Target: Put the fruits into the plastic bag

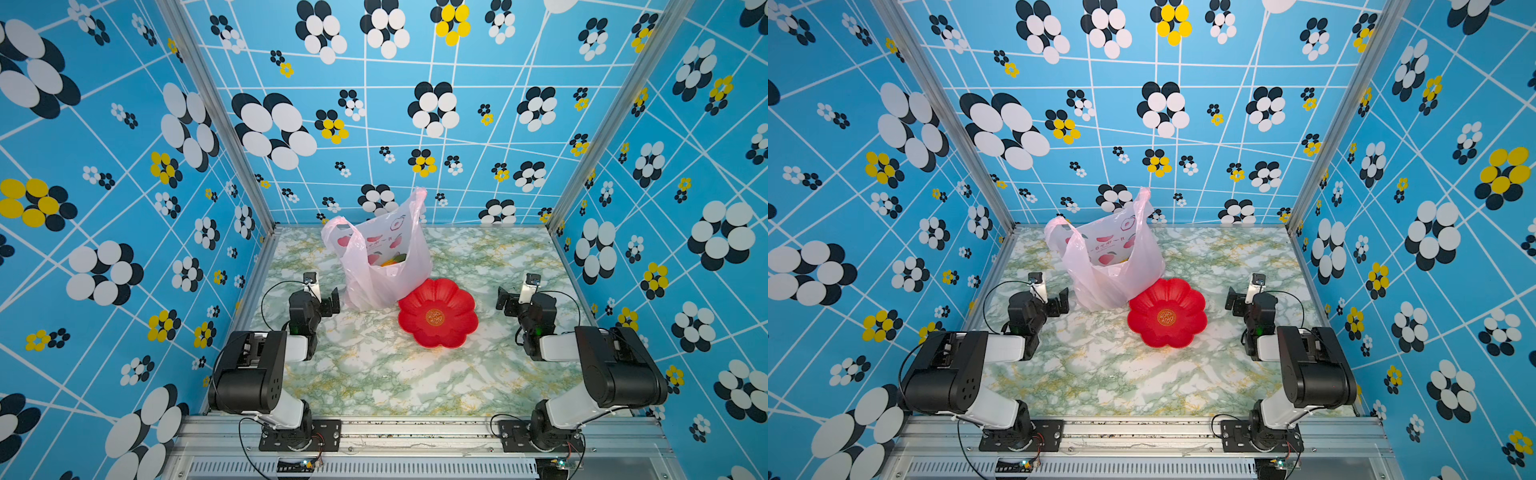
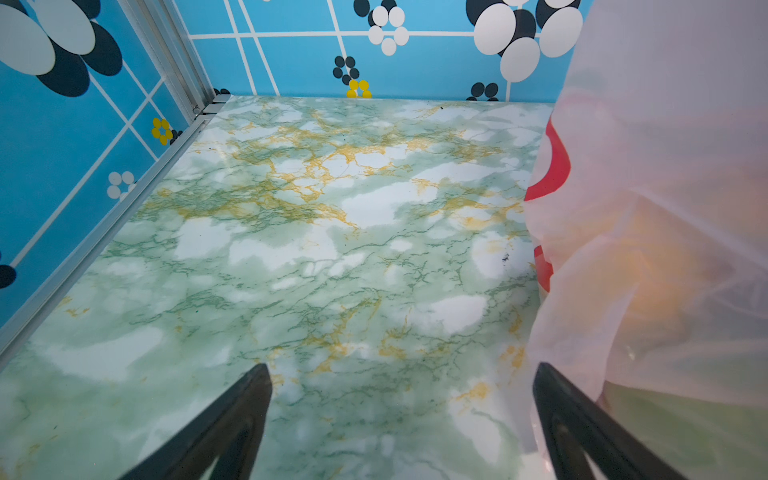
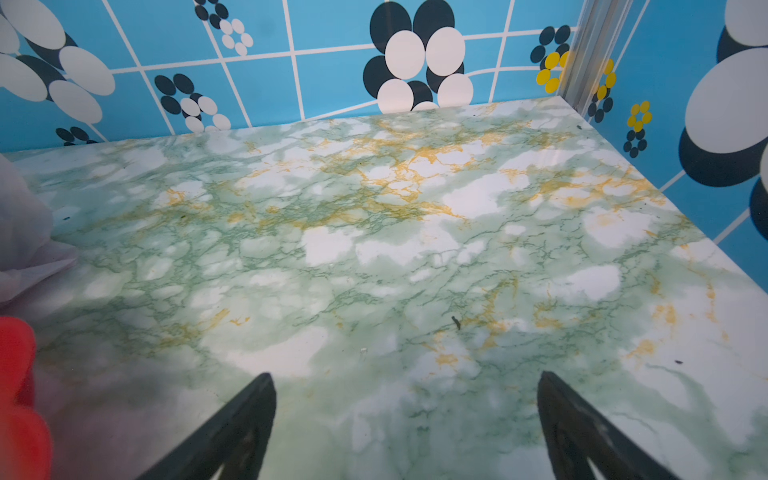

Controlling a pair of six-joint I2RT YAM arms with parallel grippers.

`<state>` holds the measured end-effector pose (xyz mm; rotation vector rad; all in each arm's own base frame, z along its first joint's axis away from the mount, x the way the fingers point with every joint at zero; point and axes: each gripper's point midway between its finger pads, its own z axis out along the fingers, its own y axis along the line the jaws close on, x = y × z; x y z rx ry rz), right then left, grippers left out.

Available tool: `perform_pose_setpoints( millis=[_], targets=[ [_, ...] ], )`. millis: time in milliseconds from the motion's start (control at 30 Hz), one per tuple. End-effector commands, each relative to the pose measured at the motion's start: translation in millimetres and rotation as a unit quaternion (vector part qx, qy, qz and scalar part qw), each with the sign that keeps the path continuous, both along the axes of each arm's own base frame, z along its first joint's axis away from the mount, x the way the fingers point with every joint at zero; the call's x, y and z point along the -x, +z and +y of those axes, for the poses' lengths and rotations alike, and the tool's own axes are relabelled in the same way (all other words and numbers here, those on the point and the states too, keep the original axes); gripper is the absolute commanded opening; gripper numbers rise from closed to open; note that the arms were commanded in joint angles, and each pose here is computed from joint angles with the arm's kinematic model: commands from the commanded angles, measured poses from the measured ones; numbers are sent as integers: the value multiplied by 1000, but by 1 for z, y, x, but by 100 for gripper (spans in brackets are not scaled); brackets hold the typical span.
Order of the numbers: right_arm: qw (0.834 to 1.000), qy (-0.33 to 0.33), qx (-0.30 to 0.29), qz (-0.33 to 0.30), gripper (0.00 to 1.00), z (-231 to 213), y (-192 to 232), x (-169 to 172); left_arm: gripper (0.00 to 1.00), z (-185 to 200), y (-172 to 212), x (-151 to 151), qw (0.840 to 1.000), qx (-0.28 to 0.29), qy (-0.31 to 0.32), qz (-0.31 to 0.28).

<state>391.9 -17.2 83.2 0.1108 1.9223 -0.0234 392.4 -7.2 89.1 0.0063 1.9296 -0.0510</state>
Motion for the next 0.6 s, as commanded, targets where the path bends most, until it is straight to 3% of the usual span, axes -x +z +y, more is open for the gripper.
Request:
perform_pose_setpoints(
  millis=[0,567],
  targets=[
    [1000,-3,10,-12,99,-1,11,-5,99,0,6,-6,1000,-9,0,-8],
    [1000,9,13,-9,99,3,11,-6,99,0,6,-6,1000,-9,0,-7]
  ],
)
